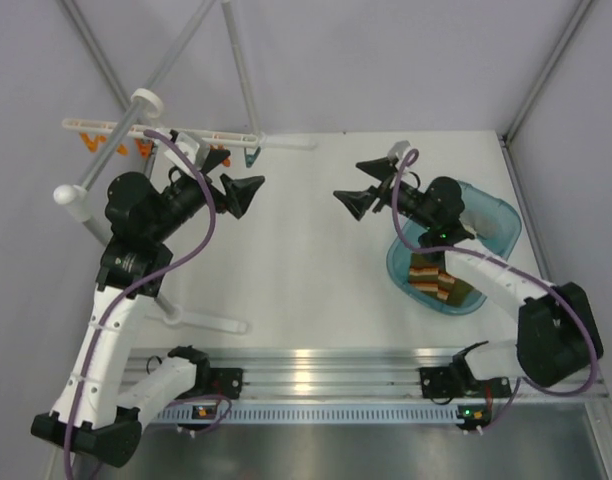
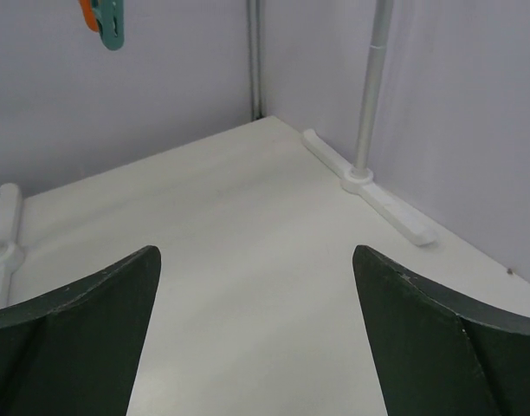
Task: Clip the socks to the hanger
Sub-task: Open the clamp at the hanger.
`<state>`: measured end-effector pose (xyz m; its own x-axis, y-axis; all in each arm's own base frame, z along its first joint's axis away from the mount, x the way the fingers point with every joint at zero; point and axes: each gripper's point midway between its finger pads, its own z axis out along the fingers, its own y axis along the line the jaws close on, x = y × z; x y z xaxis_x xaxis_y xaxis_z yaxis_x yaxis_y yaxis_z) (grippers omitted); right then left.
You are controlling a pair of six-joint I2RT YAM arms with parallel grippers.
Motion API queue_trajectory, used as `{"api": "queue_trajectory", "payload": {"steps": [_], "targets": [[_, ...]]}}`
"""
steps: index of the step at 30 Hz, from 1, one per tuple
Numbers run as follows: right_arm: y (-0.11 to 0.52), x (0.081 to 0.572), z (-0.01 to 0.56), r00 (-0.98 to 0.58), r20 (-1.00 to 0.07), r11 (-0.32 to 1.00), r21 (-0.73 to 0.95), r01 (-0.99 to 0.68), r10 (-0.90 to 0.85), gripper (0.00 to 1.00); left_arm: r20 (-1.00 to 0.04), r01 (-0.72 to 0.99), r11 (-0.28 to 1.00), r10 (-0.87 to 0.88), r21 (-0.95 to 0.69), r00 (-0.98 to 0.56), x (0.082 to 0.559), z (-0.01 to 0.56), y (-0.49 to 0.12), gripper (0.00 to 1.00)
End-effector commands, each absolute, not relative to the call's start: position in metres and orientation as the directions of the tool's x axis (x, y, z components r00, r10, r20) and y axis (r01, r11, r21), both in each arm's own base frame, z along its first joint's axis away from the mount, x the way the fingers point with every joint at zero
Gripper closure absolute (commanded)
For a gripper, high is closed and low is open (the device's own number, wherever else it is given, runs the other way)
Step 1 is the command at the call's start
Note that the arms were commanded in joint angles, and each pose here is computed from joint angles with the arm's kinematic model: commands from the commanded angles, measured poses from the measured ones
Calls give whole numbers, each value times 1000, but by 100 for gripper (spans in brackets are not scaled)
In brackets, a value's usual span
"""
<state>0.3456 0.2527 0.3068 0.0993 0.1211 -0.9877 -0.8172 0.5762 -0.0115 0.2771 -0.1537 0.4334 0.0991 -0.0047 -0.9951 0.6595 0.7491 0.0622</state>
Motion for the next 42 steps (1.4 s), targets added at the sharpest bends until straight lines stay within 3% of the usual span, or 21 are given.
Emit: {"api": "queue_trajectory", "payload": {"steps": [1,10,17,29,42], "targets": [[291,338,378,335,-908,503,-174,-846,250,9,-967,662,741,-72,111,243,279,477,-158,8],[382,373,400,354,-839,414,-174,-894,413,18,-962,546,834,-83,77,262,284,453,-137,21],[436,362,382,296,-821,264,-185,-947,488,22,-969,515,852,-38,96,243,286,434,-131,20],[460,360,384,275,-788,228,-174,-958,551,22,-963,479,854,87,204,255,290,407,-125,19],[476,355,378,253,-798,190,-176,-966,547,35,-964,440,880,68,179,257,296,415,-119,18]]}}
